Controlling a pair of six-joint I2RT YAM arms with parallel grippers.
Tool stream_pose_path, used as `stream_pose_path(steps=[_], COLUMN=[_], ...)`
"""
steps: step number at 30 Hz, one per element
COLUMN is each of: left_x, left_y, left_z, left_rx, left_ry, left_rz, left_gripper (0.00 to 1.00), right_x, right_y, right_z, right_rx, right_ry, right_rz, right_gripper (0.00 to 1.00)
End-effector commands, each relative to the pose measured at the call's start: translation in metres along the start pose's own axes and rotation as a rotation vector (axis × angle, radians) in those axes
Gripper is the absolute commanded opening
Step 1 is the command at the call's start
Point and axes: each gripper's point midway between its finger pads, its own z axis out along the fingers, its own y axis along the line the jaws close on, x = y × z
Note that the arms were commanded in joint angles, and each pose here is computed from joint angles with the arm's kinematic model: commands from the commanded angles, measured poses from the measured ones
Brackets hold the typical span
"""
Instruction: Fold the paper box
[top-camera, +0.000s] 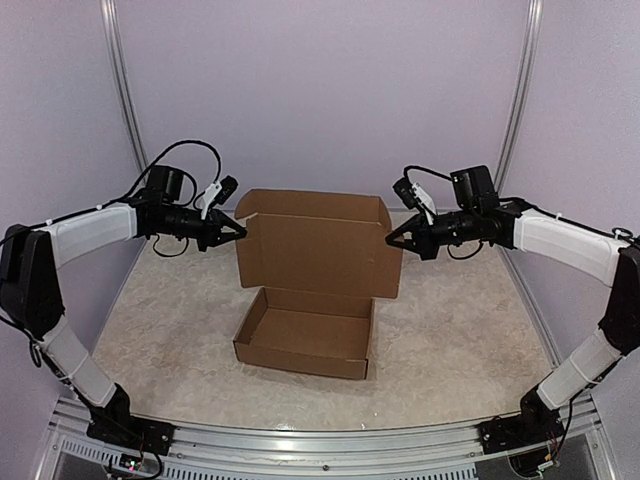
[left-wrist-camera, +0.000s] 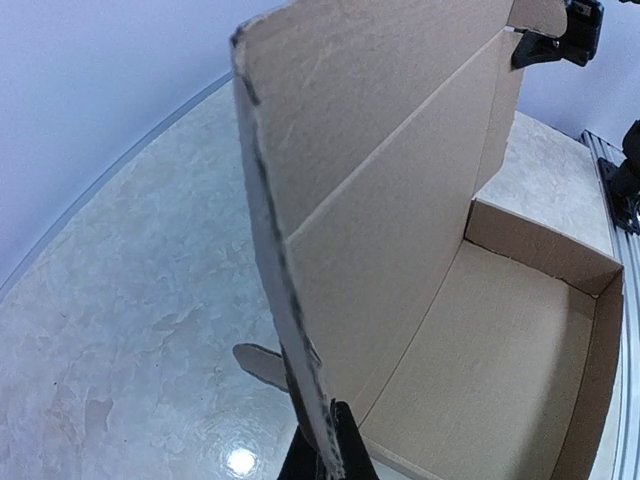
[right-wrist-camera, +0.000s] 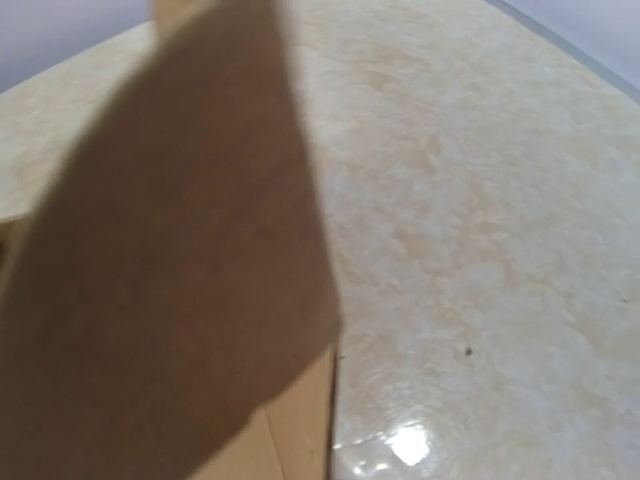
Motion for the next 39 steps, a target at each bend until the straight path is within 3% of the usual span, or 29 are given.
stream_pose_path(steps=[1, 9, 19, 27, 39], left_x=[0.014, 0.019, -0.011, -0.026, -0.007], left_y=[-0.014, -0.027, -0.048, -0.078, -0.104], left_z=[0.001, 0.004, -0.004, 0.003, 0.016], left_rx=[-0.05, -0.216, -0.447, -0.487, -0.6], left_ry=[0.037, 0.058, -0.03, -0.078, -0.046], left_rz=[-0.04, -0.036, -0.06, -0.078, -0.093], left_gripper=[0.0, 0.0, 0.0, 0.0, 0.0], right_x=[-0.01, -0.025, -0.035, -0.028, -0.017], right_y=[-0.001, -0.001, 0.014, 0.029, 0.044], right_z=[0.003, -0.01, -0.023, -0.022, -0.018], right_rx=[0.116, 0.301, 0.468, 0.569, 0.737], right_ry=[-0.018, -0.097, -0.265, -0.348, -0.422], right_rz=[0.021, 0.091, 0.21, 0.302, 0.371], right_gripper=[0.0, 0.0, 0.0, 0.0, 0.0])
